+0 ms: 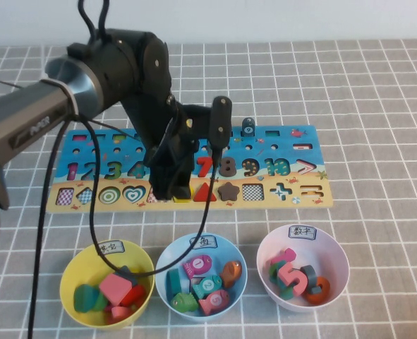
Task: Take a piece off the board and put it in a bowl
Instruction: Pick up the "Pentagon"
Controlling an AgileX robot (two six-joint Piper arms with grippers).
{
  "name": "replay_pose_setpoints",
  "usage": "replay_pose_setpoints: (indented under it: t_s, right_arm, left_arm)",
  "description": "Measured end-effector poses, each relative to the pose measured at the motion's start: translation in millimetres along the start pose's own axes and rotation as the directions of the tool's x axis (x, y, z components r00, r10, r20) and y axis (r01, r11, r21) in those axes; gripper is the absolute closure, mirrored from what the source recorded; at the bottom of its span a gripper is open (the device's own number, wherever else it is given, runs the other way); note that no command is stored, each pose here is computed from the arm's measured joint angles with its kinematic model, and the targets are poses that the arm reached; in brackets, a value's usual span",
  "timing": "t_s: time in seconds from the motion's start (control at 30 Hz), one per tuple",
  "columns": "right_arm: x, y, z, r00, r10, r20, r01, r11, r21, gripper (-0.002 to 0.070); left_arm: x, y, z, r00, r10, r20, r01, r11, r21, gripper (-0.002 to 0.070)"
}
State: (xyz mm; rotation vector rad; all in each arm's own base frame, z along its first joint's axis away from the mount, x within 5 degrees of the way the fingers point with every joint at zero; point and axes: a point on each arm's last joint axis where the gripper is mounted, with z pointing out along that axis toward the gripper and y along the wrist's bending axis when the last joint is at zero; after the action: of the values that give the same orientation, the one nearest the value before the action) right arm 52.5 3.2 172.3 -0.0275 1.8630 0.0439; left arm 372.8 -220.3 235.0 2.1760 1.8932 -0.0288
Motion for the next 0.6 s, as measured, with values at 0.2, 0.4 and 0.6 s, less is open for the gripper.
replay_pose_setpoints:
  t_s: [0.2, 0.4, 0.6]
  right_arm:
    - [0.0, 0.0, 0.0, 1.0, 0.0, 0.0, 0.0, 1.0, 0.0, 0.0694]
    - [0.0, 0.0, 0.0, 1.0, 0.0, 0.0, 0.0, 1.0, 0.0, 0.0694]
    - [0.0, 0.0, 0.0, 1.0, 0.0, 0.0, 0.0, 1.0, 0.0, 0.0694]
  left_arm:
    - [0.8, -0.4, 24.9, 1.0, -0.013, -0.003, 0.013, 0.998, 0.064, 0.0298]
    - [2.2, 1.1, 27.8, 1.0, -0.019, 0.001, 0.019, 0.998, 0.061, 0.0298]
    - [11.8, 5.7, 26.6, 0.999, -0.051, 0.008, 0.051, 0.997, 0.056, 0.0267]
